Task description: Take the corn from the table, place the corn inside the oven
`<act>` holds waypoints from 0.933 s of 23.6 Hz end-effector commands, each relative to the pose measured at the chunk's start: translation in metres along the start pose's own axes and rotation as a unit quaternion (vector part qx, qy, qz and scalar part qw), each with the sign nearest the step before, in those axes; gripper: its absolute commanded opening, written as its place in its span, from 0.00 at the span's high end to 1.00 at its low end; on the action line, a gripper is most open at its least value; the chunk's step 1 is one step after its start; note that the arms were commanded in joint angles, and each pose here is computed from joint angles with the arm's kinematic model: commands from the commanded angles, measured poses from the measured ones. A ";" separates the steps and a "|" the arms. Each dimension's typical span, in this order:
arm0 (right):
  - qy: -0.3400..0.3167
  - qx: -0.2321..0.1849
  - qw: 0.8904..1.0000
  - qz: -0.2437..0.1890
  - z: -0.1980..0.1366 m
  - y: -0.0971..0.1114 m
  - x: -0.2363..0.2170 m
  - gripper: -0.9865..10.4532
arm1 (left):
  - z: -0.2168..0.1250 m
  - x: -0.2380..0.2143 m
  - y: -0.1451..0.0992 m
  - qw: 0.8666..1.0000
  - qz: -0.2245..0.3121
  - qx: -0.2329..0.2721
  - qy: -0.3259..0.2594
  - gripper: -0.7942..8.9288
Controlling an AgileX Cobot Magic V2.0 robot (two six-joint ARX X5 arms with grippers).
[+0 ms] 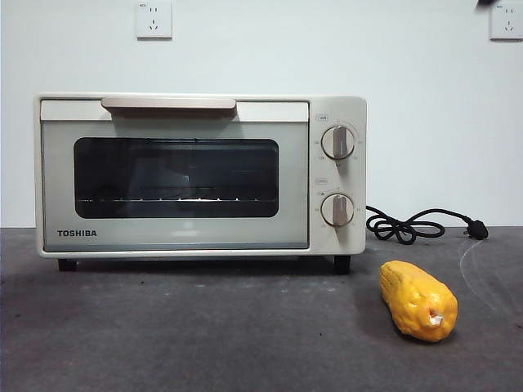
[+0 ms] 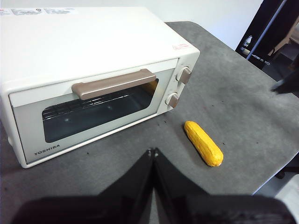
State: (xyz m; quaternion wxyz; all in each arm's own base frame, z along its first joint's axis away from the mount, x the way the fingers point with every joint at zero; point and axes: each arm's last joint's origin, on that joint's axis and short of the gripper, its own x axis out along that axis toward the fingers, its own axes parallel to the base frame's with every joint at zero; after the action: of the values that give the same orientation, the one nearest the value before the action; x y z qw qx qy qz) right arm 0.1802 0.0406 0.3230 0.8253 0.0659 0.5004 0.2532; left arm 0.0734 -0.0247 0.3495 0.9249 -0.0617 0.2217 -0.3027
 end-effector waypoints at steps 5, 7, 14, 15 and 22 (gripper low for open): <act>0.082 -0.006 0.996 -0.030 0.023 0.011 0.067 0.42 | 0.002 -0.001 -0.001 1.000 -0.007 0.013 -0.003 0.92; 0.105 -0.012 0.993 -0.054 0.028 0.019 0.097 0.42 | 0.002 -0.001 -0.001 1.000 -0.007 0.015 -0.003 0.92; 0.184 -0.020 0.975 -0.126 0.020 0.034 0.184 0.46 | 0.002 0.000 -0.001 1.000 -0.007 0.016 -0.003 0.92; 0.193 -0.021 0.971 -0.137 0.017 0.034 0.192 0.46 | 0.002 0.000 -0.001 1.000 -0.007 0.016 -0.003 0.92; 0.212 -0.030 0.964 -0.157 0.010 0.036 0.214 0.84 | 0.002 0.000 -0.001 1.000 -0.007 0.016 -0.003 0.92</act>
State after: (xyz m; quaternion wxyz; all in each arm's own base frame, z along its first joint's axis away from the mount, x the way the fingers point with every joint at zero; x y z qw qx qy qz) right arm 0.2553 0.1762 0.1756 0.7345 -0.0933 0.6554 0.1492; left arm 0.0738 -0.0256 0.3494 0.9233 -0.0573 0.2219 -0.3082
